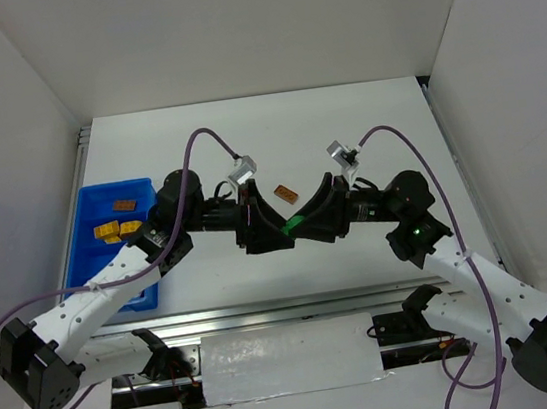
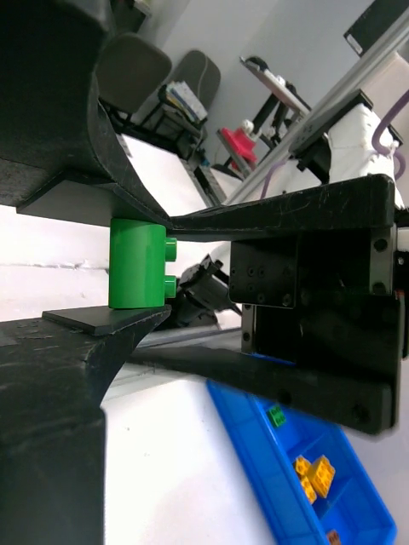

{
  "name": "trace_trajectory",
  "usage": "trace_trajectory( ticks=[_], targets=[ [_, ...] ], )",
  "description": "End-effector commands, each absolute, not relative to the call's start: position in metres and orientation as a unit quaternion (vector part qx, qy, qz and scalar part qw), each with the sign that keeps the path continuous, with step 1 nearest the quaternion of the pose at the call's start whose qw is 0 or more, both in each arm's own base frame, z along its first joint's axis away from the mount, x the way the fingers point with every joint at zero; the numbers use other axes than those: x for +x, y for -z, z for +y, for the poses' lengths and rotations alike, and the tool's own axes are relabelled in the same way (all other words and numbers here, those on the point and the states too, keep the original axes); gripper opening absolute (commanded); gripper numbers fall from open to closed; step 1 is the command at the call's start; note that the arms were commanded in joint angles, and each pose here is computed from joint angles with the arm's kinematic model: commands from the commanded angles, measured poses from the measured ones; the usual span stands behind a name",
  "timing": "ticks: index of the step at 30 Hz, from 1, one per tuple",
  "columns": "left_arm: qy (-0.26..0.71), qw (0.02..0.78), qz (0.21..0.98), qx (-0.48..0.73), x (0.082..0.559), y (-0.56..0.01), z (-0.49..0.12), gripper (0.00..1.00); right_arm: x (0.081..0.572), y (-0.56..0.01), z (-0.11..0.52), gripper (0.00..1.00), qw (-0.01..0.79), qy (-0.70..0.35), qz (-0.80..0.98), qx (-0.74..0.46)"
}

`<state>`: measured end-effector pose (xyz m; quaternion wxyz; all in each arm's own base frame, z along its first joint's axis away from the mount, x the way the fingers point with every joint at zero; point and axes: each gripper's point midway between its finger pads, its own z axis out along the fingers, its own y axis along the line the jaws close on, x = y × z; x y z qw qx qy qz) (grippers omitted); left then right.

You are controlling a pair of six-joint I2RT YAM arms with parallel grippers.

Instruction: Sort the legos into containers by color

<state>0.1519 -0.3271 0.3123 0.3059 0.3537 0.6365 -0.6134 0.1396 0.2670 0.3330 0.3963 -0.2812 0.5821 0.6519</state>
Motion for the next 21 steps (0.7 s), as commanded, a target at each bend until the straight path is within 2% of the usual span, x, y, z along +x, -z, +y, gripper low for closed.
trace_trajectory(
  ticks=[1, 3, 4, 8, 9, 11, 12, 16, 17, 21],
  targets=[
    [0.615, 0.344, 0.602, 0.375, 0.152, -0.340, -0.329, 0.68, 0.142, -0.356, 0.269, 0.00, 0.428, -0.648, 0.558, -0.293],
    [0.617, 0.343, 0.600, 0.376, 0.153, -0.341, -0.330, 0.61, 0.143, -0.354, 0.270, 0.00, 0.428, -0.647, 0.560, -0.290],
    [0.617, 0.342, 0.600, 0.376, 0.153, -0.341, -0.331, 0.52, 0.144, -0.355, 0.270, 0.00, 0.430, -0.646, 0.560, -0.289],
    [0.615, 0.343, 0.603, 0.375, 0.155, -0.340, -0.331, 0.44, 0.147, -0.350, 0.272, 0.00, 0.423, -0.645, 0.567, -0.287],
    [0.615, 0.344, 0.602, 0.376, 0.154, -0.342, -0.332, 0.29, 0.147, -0.350, 0.272, 0.02, 0.424, -0.646, 0.566, -0.287],
    [0.615, 0.345, 0.601, 0.377, 0.155, -0.342, -0.332, 0.10, 0.147, -0.347, 0.273, 0.09, 0.421, -0.648, 0.566, -0.286],
    [0.616, 0.346, 0.597, 0.379, 0.154, -0.345, -0.332, 0.00, 0.147, -0.347, 0.273, 0.23, 0.420, -0.649, 0.565, -0.287],
    [0.622, 0.346, 0.587, 0.385, 0.151, -0.349, -0.332, 0.00, 0.142, -0.347, 0.272, 0.79, 0.416, -0.656, 0.556, -0.295],
    [0.624, 0.350, 0.583, 0.386, 0.150, -0.351, -0.331, 0.00, 0.143, -0.347, 0.272, 0.99, 0.417, -0.655, 0.560, -0.289],
    [0.618, 0.356, 0.586, 0.385, 0.152, -0.352, -0.330, 0.00, 0.155, -0.347, 0.266, 1.00, 0.445, -0.635, 0.577, -0.256]
  ],
)
